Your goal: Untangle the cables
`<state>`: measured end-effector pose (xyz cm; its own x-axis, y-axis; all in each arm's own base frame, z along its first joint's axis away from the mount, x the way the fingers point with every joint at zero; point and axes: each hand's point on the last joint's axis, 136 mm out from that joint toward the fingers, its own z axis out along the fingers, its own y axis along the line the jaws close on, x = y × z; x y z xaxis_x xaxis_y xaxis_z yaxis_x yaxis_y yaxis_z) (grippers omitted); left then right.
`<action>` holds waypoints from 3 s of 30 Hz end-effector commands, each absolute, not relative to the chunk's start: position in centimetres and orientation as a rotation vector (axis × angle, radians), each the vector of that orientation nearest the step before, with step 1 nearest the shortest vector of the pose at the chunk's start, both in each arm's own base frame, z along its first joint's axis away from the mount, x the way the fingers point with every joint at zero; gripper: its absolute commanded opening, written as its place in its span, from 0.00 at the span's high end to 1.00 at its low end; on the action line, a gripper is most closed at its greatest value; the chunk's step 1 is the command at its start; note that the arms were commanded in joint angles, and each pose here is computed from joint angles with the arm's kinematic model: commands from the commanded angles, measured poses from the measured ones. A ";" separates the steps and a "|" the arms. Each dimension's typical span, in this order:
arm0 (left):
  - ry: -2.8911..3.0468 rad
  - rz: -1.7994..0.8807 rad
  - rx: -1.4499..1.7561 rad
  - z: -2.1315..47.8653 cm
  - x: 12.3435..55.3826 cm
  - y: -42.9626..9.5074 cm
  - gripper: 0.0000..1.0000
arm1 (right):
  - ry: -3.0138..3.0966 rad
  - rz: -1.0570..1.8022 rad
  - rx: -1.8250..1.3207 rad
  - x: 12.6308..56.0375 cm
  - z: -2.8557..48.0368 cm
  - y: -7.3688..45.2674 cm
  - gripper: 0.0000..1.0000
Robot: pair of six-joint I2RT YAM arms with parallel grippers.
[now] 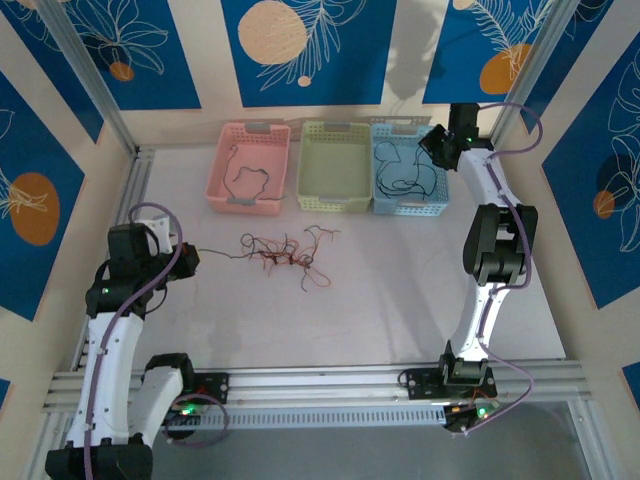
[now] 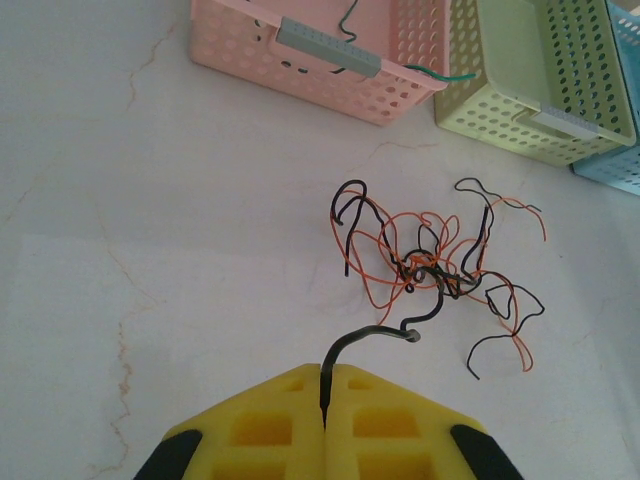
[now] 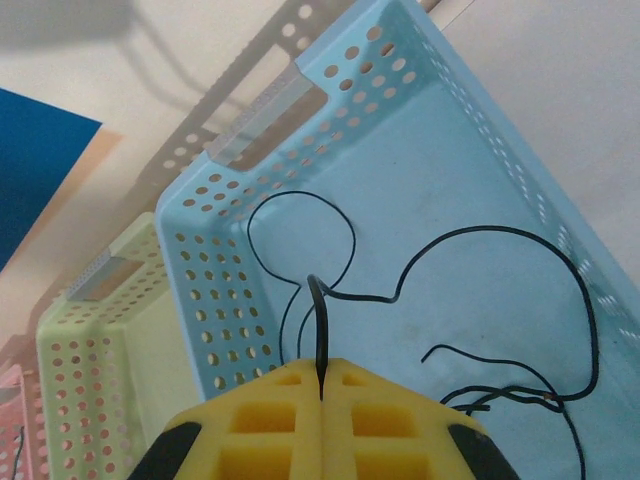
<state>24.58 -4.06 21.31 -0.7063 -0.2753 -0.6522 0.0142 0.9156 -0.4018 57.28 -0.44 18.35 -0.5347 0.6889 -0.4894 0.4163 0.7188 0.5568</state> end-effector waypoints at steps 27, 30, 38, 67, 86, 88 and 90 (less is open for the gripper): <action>2.333 -0.742 -0.057 20.7 25.0 -8.0 1.00 | 2.137 0.676 0.404 37.6 23.2 9.2 0.49; 2.329 -0.779 -0.019 20.9 24.8 -8.8 1.00 | 2.128 0.799 0.280 34.9 22.7 11.5 0.50; 2.373 -0.857 0.082 20.2 24.1 -11.3 1.00 | 2.298 0.990 -0.054 29.0 17.9 18.3 0.53; 2.438 -0.803 0.058 18.8 24.3 -10.8 1.00 | 2.784 0.875 0.069 29.1 9.0 18.8 0.58; 2.406 -0.782 0.063 19.6 24.1 -10.6 1.00 | 2.711 1.188 1.189 24.0 6.0 19.0 0.58; 2.406 -0.781 0.063 19.6 24.2 -10.6 1.00 | 2.703 1.157 1.321 23.7 5.4 18.6 0.59; 2.404 -0.780 0.063 19.6 24.1 -10.6 1.00 | 2.675 1.152 1.379 23.7 4.9 18.3 0.59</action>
<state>24.55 -10.43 19.43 -0.8173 -0.1441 -0.5579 0.2102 0.8269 -0.5216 24.12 18.40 5.72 -0.7218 0.6281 0.2906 0.6464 0.4619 0.6073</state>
